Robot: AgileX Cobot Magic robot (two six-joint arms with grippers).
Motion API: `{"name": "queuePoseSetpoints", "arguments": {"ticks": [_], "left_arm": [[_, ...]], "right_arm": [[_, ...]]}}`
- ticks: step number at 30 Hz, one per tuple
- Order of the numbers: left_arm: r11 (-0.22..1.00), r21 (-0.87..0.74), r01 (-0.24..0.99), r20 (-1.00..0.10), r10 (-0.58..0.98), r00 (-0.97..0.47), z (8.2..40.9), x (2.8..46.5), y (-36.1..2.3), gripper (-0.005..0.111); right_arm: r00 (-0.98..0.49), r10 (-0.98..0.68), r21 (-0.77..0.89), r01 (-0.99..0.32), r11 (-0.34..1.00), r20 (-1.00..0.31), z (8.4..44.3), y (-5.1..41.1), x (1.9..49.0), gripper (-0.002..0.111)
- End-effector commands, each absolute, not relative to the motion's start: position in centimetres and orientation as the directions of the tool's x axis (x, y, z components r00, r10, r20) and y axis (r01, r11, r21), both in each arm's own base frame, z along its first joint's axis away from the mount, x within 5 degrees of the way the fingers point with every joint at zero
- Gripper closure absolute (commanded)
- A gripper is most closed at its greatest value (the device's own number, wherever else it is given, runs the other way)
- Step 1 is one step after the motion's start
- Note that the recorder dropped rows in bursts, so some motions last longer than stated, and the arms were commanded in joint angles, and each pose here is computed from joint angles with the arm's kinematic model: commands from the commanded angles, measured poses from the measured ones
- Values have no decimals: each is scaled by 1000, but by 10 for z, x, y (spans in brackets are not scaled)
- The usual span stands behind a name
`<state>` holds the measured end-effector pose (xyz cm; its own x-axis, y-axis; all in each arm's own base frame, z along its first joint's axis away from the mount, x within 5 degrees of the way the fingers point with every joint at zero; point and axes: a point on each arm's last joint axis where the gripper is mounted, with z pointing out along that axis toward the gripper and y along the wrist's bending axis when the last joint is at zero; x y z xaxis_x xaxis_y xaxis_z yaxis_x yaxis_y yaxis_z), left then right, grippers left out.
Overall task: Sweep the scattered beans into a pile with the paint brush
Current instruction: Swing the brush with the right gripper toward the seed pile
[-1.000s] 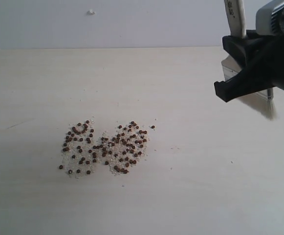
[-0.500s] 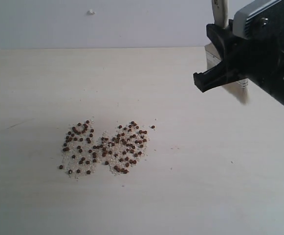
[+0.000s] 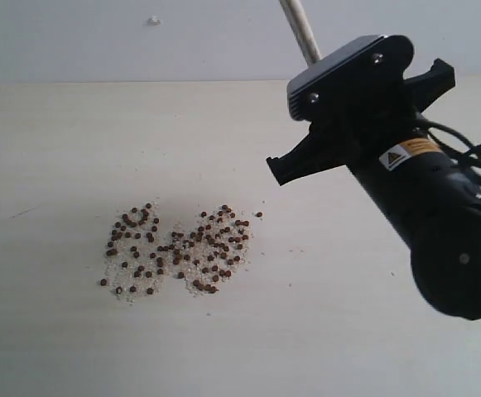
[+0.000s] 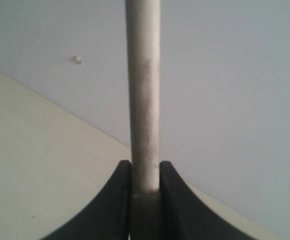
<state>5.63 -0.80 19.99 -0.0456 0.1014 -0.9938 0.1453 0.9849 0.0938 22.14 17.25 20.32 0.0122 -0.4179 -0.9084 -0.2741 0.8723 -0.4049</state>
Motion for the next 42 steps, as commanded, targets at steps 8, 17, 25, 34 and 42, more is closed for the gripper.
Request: {"name": "queuePoseSetpoints", "arguments": {"ticks": [8, 17, 25, 34, 42], "left_arm": [[985, 93, 144, -994, 100, -39, 200, 56, -8, 107], [985, 93, 144, -994, 100, -39, 200, 56, -8, 107], [985, 93, 144, -994, 100, -39, 200, 56, -8, 107], [985, 93, 144, -994, 100, -39, 200, 56, -8, 107], [985, 93, 144, -994, 100, -39, 200, 56, -8, 107]], "right_arm": [[-43, -475, -467, -126, 875, -879, 154, 190, 224, 108], [-12, -446, -437, -178, 882, -895, 133, 229, 248, 108], [19, -491, -476, -282, 833, -871, 109, 245, 261, 108], [-24, -446, -383, -475, 792, -895, 99, 238, 278, 108], [-123, -298, -168, -601, 782, -947, 108, 250, 270, 108]]}}
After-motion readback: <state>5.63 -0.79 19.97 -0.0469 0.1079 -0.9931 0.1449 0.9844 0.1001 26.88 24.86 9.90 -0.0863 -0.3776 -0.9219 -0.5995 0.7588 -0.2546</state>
